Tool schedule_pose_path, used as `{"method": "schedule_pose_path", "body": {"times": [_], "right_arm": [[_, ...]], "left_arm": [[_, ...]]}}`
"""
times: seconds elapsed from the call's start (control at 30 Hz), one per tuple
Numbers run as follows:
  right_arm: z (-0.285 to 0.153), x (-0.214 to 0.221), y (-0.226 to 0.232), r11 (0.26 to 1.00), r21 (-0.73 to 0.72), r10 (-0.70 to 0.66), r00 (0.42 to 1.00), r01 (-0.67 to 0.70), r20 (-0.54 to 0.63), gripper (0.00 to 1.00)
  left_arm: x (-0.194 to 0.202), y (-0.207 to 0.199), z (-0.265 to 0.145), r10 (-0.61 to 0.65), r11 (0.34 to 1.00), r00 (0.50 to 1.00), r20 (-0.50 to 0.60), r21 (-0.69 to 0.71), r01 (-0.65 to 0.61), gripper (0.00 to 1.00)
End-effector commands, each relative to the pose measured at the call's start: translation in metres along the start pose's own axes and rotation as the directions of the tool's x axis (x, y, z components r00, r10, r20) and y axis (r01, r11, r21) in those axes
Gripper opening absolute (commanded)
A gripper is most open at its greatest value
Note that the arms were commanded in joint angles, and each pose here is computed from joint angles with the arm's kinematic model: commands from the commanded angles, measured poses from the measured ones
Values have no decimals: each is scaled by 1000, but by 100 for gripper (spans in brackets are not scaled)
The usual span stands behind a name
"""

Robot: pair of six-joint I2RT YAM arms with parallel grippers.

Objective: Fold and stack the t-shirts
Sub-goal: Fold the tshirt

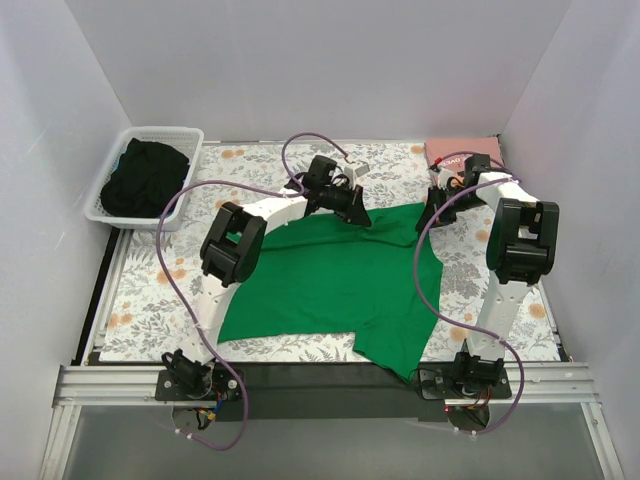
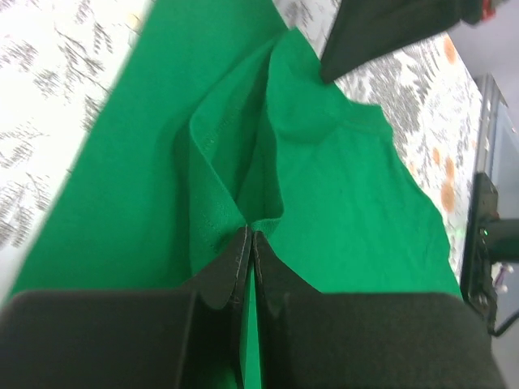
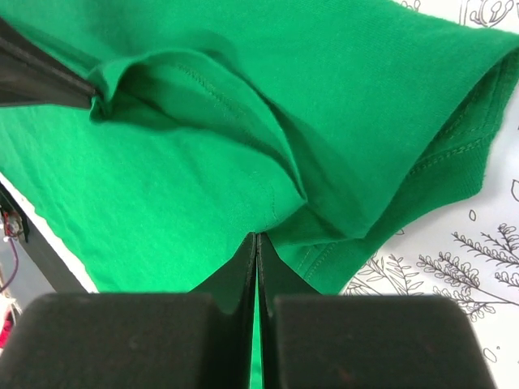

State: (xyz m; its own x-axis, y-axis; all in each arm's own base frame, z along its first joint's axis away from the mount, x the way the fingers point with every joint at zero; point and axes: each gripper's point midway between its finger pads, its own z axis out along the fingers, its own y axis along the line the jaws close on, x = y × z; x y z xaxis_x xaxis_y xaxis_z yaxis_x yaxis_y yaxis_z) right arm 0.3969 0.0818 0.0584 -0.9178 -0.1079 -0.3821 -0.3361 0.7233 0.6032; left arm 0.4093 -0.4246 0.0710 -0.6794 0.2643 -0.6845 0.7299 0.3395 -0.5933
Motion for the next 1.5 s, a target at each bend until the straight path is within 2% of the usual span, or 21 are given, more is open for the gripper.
{"method": "schedule_pose_path", "body": {"times": [0.0, 0.23, 0.4, 0.43, 0.47, 0.5, 0.57, 0.67, 0.83, 0.93, 0.97, 1.0, 1.03, 1.17, 1.2, 1.27, 1.33, 1.4, 1.47], "right_arm": [[-19, -4, 18, 998, -17, -62, 998, 63, 26, 1], [-17, 21, 24, 994, -64, -94, 995, 92, -30, 1], [-22, 33, 26, 987, -63, -149, 987, 146, -56, 2], [-23, 38, 28, 987, -65, -151, 986, 147, -70, 4], [-25, 41, 27, 986, -58, -163, 983, 158, -83, 11], [-28, 42, 26, 982, -53, -185, 979, 181, -85, 16], [-33, 43, 30, 979, -63, -200, 976, 195, -87, 27], [-46, 28, 37, 972, -79, -222, 975, 219, -28, 33], [-46, 5, 41, 971, -96, -217, 976, 218, 18, 33], [-33, -8, 34, 982, -82, -167, 986, 168, 14, 32], [-28, -9, 28, 986, -54, -158, 987, 158, 4, 31], [-22, -11, 24, 992, -34, -119, 993, 118, -4, 31], [-19, -17, 15, 992, 6, -130, 992, 130, 8, 31], [-9, -26, -1, 991, 84, -105, 994, 104, 16, 29], [-2, -24, -2, 990, 87, -110, 994, 109, 2, 28], [4, -20, -1, 988, 95, -122, 992, 123, -21, 27], [12, -13, 4, 987, 80, -137, 989, 140, -48, 26], [17, -2, 4, 988, 73, -128, 989, 134, -74, 26], [19, 8, 4, 990, 64, -122, 988, 128, -92, 26]], "left_arm": [[-15, -41, -23, 119, 989, 993, 26, 82, -120, 0], [13, -47, -37, 198, 976, 980, -24, 92, -195, 0], [36, -58, -41, 242, 961, 968, -64, 152, -230, 2], [43, -61, -41, 248, 959, 965, -82, 162, -233, 5], [51, -66, -38, 266, 953, 959, -99, 176, -246, 12], [53, -67, -38, 322, 936, 942, -101, 182, -300, 15], [75, -76, -35, 353, 924, 923, -152, 209, -319, 20], [91, -87, -37, 450, 883, 877, -171, 234, -407, 20], [100, -107, -60, 480, 858, 862, -164, 295, -422, 18], [87, -117, -67, 472, 858, 873, -123, 291, -423, 19], [80, -116, -69, 426, 886, 896, -124, 258, -386, 19], [73, -114, -68, 410, 897, 905, -115, 232, -377, 20], [54, -111, -67, 417, 896, 906, -74, 199, -396, 21], [20, -95, -62, 352, 930, 936, -24, 126, -346, 25], [19, -86, -58, 293, 952, 955, -31, 105, -289, 25], [-1, -74, -60, 262, 963, 965, 6, 61, -262, 25], [-7, -47, -59, 175, 984, 984, 8, -30, -175, 26], [-12, -33, -59, 141, 988, 990, 16, -68, -140, 26], [-4, -16, -56, 100, 988, 995, -9, -113, -100, 27]]}}
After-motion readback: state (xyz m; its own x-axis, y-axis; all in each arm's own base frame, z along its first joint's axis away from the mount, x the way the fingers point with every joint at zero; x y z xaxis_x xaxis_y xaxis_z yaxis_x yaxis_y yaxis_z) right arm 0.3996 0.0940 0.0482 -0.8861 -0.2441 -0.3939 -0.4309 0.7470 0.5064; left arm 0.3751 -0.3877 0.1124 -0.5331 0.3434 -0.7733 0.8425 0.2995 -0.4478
